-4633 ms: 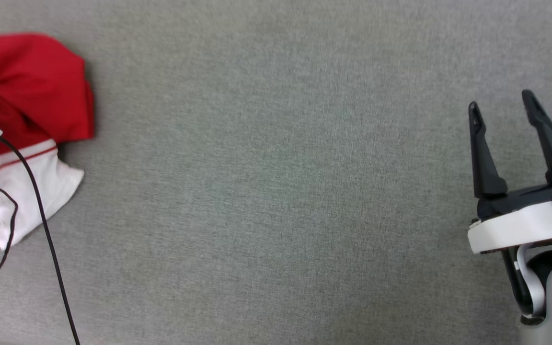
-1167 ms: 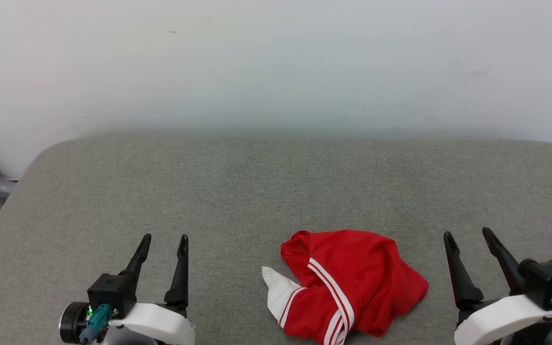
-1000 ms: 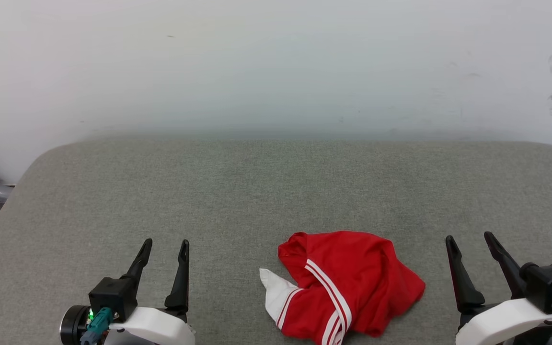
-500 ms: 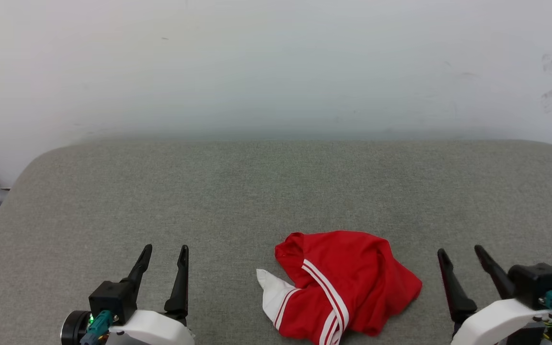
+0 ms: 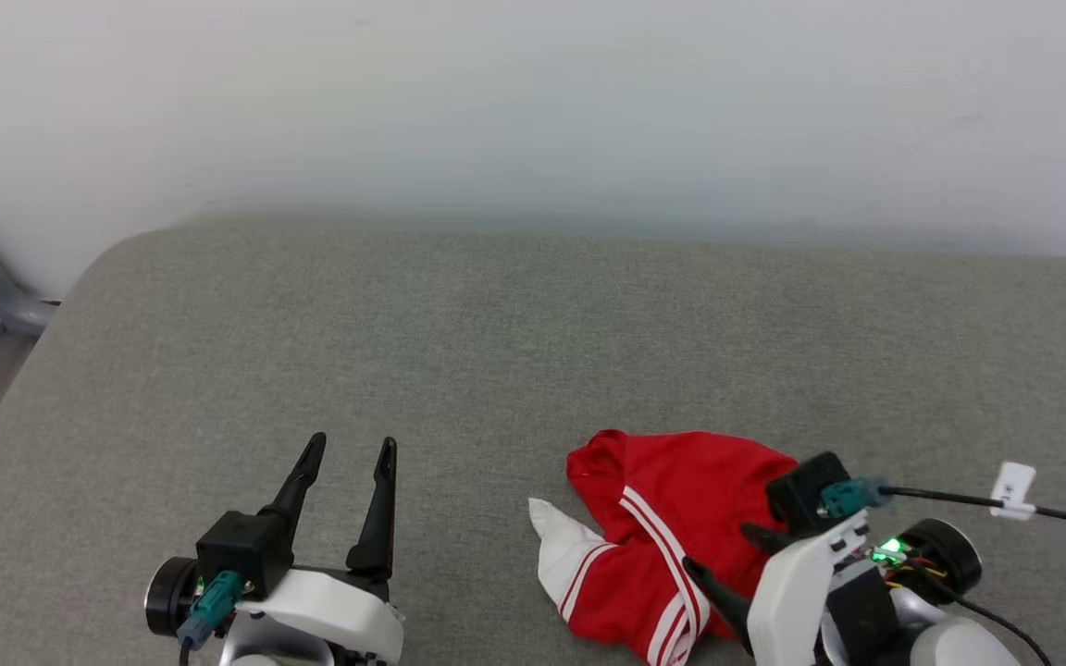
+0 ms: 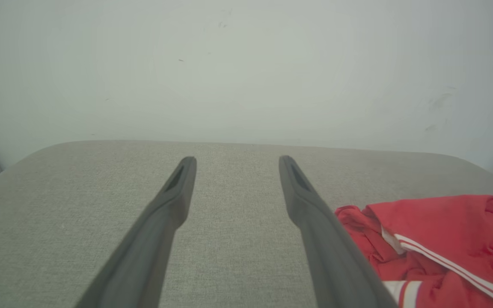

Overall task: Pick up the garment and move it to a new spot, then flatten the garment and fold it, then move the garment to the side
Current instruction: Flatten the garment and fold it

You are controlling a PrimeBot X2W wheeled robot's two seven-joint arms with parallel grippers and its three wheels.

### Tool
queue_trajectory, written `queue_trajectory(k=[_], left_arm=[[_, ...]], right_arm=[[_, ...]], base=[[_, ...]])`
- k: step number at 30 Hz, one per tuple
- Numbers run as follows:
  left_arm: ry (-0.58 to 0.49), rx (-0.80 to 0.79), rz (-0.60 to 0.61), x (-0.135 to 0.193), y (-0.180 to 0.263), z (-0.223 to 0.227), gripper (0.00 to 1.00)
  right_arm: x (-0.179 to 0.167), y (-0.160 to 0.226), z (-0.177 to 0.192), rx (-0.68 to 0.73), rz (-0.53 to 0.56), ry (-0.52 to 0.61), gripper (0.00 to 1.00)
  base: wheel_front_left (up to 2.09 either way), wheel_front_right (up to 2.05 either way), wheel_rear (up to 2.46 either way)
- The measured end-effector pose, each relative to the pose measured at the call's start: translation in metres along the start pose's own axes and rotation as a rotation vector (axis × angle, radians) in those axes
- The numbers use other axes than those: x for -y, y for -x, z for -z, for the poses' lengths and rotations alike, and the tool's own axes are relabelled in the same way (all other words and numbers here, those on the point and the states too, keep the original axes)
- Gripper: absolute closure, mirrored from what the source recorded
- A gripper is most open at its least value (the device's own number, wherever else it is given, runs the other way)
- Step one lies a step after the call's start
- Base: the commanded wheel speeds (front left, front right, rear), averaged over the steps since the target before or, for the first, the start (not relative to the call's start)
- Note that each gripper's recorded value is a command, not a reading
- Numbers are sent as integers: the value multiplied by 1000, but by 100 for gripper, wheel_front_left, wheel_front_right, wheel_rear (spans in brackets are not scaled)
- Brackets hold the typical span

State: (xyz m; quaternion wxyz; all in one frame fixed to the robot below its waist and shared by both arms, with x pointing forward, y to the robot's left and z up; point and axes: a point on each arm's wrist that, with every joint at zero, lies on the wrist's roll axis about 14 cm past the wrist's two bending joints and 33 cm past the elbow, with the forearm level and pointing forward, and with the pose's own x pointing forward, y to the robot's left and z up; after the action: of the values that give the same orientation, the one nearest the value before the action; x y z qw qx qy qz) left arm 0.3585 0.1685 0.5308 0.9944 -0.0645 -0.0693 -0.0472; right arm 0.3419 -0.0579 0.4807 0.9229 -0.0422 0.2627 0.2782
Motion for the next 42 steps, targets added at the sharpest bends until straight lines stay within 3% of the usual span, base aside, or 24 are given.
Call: queue_trajectory(k=[8,17,18,19,20,23,27,33,36,42], left_arm=[[10,-4,-23,-8,-15,4,0],[17,-43,-81,-26,-18,19,0],[18,-46,-84,-27,-18,20,0],[17,-48,-84,-27,-19,21,0],[20,-48,-84,-26,-19,21,0],[23,-46,-74,-23,-21,21,0],[23,-34,-61,-19,-23,18,0],[31,-21,-28,-8,-23,14,0],[35,-15,-11,-3,-22,12,0],[42,-11,16,7,-20,11,0]], right_arm=[[-21,-48,-5,-169,-151,164,0],[-8,-84,46,-422,-192,194,0],[-7,-85,48,-431,-192,187,42],[-6,-85,50,-439,-192,182,96],[-5,-85,49,-435,-190,182,100],[-1,-87,35,-373,-177,177,100],[9,-87,-14,-187,-131,167,100],[51,-62,-69,45,13,72,100],[81,-42,-59,83,111,-54,100],[124,-4,10,67,297,-340,100]], base=[[0,0,0],[0,0,0],[0,0,0],[0,0,0],[0,0,0],[0,0,0],[0,0,0],[0,0,0],[0,0,0],[0,0,0]])
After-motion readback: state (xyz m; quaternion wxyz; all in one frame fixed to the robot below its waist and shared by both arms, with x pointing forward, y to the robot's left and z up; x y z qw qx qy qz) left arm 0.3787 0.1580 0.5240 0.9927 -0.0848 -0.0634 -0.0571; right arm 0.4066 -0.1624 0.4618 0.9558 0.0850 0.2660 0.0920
